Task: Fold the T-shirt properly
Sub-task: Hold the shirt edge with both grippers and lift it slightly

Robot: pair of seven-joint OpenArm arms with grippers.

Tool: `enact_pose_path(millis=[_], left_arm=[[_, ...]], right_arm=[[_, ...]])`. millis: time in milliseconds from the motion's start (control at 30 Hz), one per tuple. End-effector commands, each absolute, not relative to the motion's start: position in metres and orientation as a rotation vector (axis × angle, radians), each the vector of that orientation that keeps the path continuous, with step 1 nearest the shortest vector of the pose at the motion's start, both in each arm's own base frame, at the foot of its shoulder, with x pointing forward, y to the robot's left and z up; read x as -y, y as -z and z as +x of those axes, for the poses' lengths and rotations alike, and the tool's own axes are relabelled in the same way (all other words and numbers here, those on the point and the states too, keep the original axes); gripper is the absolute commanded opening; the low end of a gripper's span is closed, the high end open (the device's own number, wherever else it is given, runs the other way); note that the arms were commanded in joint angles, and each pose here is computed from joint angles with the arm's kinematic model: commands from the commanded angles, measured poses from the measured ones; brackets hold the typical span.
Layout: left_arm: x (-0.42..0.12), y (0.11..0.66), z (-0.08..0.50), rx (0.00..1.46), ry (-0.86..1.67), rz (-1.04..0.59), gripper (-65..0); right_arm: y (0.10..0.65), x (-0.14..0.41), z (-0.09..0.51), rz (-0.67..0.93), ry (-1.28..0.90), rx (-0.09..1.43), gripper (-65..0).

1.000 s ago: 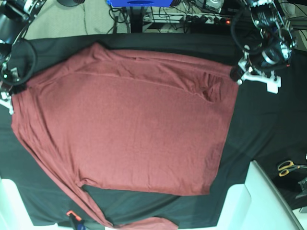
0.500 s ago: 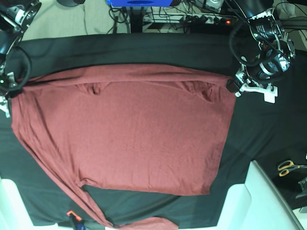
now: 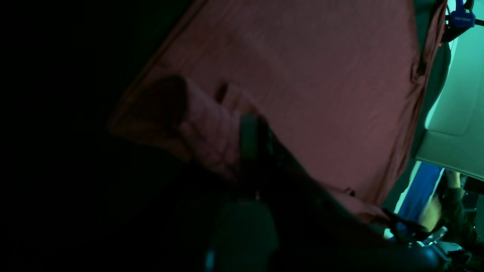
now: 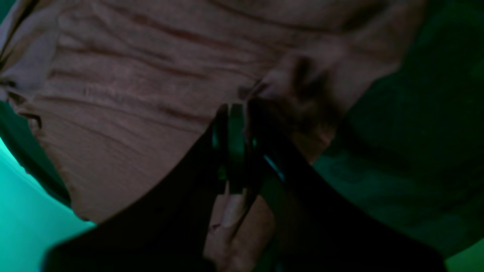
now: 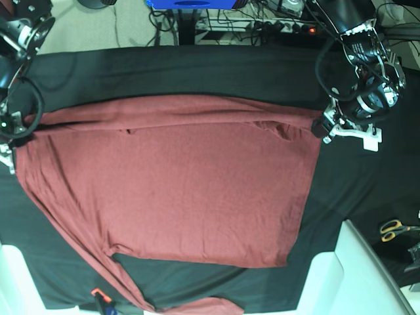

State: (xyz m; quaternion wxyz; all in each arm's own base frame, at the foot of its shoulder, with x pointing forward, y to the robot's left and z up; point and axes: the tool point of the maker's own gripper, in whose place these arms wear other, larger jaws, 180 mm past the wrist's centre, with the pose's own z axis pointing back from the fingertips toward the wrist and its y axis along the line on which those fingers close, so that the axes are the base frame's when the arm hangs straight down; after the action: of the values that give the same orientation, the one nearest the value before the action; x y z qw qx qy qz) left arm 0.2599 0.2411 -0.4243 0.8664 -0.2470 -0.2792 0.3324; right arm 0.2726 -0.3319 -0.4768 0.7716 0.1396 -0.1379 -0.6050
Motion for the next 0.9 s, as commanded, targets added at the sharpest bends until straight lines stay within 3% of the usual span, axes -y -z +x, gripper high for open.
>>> enact_pose_path(millis=[0,867], left_arm=[[-0.248,0.411,0.271,0.633,-0.683,-0.518,-65.0],[-0.249,0.404,0.294,0.662,-0.69,-0.546,-65.0]], right_arm=[[0.461,0.349,0.285,0.297,1.313,0.355,-64.8],[0.463,0.345,0.306,0.254,1.263,0.39,-64.7]])
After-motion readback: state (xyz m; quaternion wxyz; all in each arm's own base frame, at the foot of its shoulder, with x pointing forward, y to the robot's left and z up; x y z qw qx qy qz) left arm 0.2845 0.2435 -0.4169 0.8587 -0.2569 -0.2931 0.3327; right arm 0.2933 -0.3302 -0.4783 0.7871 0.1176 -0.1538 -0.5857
